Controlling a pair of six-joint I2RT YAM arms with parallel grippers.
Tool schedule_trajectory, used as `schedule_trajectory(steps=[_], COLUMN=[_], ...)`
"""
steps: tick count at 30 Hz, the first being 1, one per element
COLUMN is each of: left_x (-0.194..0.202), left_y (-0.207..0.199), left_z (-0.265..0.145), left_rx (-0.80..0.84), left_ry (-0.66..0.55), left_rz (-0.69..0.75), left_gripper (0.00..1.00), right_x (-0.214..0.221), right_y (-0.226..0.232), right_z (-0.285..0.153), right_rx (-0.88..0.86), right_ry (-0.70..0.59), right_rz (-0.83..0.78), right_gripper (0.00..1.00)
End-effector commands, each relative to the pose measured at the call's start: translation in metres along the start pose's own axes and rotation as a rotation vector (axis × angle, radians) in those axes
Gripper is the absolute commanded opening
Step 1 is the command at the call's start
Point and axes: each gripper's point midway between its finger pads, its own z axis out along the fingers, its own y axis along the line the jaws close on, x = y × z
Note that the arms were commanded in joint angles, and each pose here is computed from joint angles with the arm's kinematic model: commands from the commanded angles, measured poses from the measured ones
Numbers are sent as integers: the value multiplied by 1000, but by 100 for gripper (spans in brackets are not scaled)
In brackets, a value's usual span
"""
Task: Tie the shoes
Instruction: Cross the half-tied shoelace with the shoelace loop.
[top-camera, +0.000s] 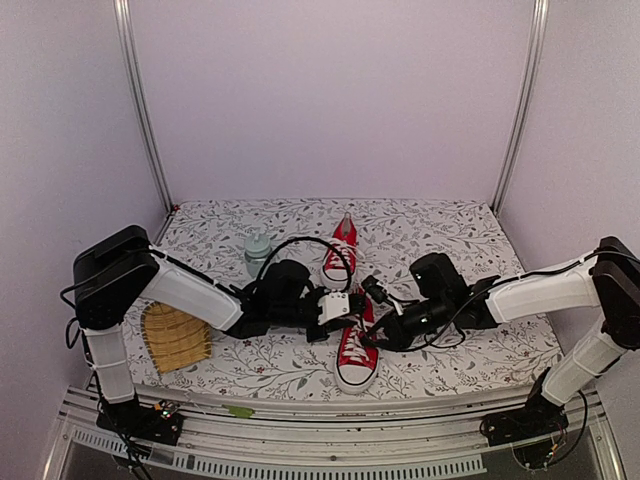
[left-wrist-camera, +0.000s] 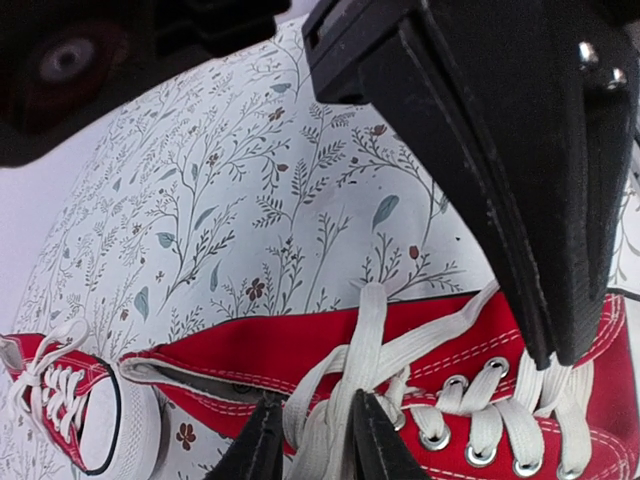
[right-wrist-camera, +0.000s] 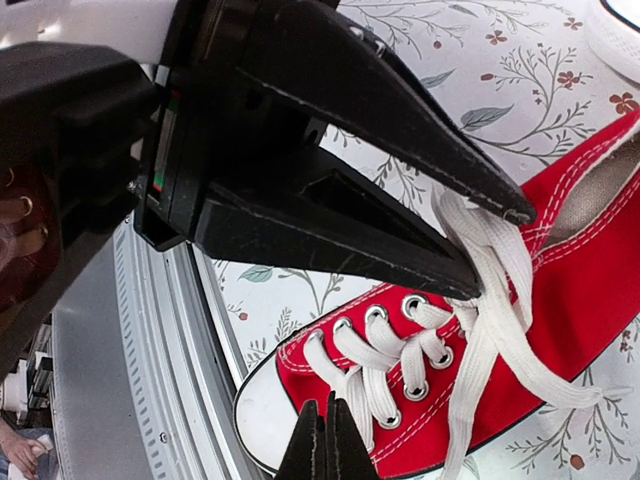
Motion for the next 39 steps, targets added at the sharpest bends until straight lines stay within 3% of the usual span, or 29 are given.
schedule_trajectory(steps=[1, 5, 11, 17, 27, 32, 34, 37, 39], left_x=[-1, -1, -3, -2, -1, -2, -11, -29, -38], left_y=[-3, -2, 1, 2, 0, 0, 1, -2, -4], left_z=[-1, -1, 0, -1, 0, -3, -10, -33, -41], left_rx=[-4, -13, -30, -36, -32, -34, -49, -84, -95], left_ry=[-7, -12, -18, -17, -14, -20, -49, -147, -176], left_rz=[-4, -3, -7, -8, -1, 12, 47, 133, 194], left_gripper=[25, 25, 26, 26, 26, 26, 33, 55, 59], right_x=[-28, -48, -60, -59, -49, -50, -51, -51, -50], right_y=[-2, -28, -39, -47, -53, -55, -54, -55, -55], right_z=[-15, -27, -9, 5, 17, 17, 15, 10, 7], right_rx=[12, 60, 33, 19, -13, -5, 3, 15, 18], right_ry=[-77, -127, -85, -39, 5, 2, -3, -9, -12], right_rz=[-8, 16, -72, -111, -103, -103, -106, -99, -91], right_gripper=[4, 11, 31, 33, 25, 4, 1, 1, 1])
